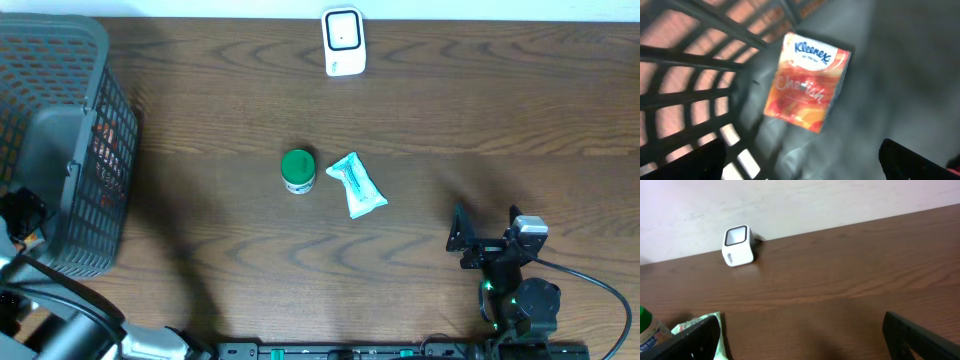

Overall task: Scan the item barcode
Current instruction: 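Return the left gripper into the basket toward the Kleenex tissue pack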

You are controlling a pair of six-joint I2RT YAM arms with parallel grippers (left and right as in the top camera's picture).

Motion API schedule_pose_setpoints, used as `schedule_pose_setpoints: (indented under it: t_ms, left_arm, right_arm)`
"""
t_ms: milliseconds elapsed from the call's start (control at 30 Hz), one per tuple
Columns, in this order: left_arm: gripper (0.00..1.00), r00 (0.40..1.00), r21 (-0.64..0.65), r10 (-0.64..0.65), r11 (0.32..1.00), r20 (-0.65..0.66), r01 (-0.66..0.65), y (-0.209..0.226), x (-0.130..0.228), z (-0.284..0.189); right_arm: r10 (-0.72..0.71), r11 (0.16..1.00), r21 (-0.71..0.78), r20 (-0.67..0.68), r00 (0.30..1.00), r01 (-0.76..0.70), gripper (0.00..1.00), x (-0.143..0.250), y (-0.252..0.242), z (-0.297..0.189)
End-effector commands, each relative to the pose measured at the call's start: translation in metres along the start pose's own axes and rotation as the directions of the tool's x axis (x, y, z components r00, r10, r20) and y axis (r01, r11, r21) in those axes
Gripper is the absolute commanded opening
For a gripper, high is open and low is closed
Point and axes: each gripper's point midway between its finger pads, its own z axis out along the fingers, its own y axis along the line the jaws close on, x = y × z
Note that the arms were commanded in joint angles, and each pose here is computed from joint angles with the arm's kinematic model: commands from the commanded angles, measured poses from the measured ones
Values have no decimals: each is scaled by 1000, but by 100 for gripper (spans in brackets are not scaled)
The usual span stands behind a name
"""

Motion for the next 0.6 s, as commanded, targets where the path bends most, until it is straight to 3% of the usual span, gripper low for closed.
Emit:
schedule_pose_setpoints:
  t_ms: [0, 567]
  left_arm:
    - [98, 998, 23, 7, 1000, -58, -6, -3, 11, 21]
    - [98, 996, 16, 17, 1000, -91, -15, -5, 13, 58]
  right_arm:
    - [2, 1000, -11, -5, 1000, -2, 99, 2, 2, 0]
    - [2, 1000, -11, -5, 1000, -2, 99, 2, 2, 0]
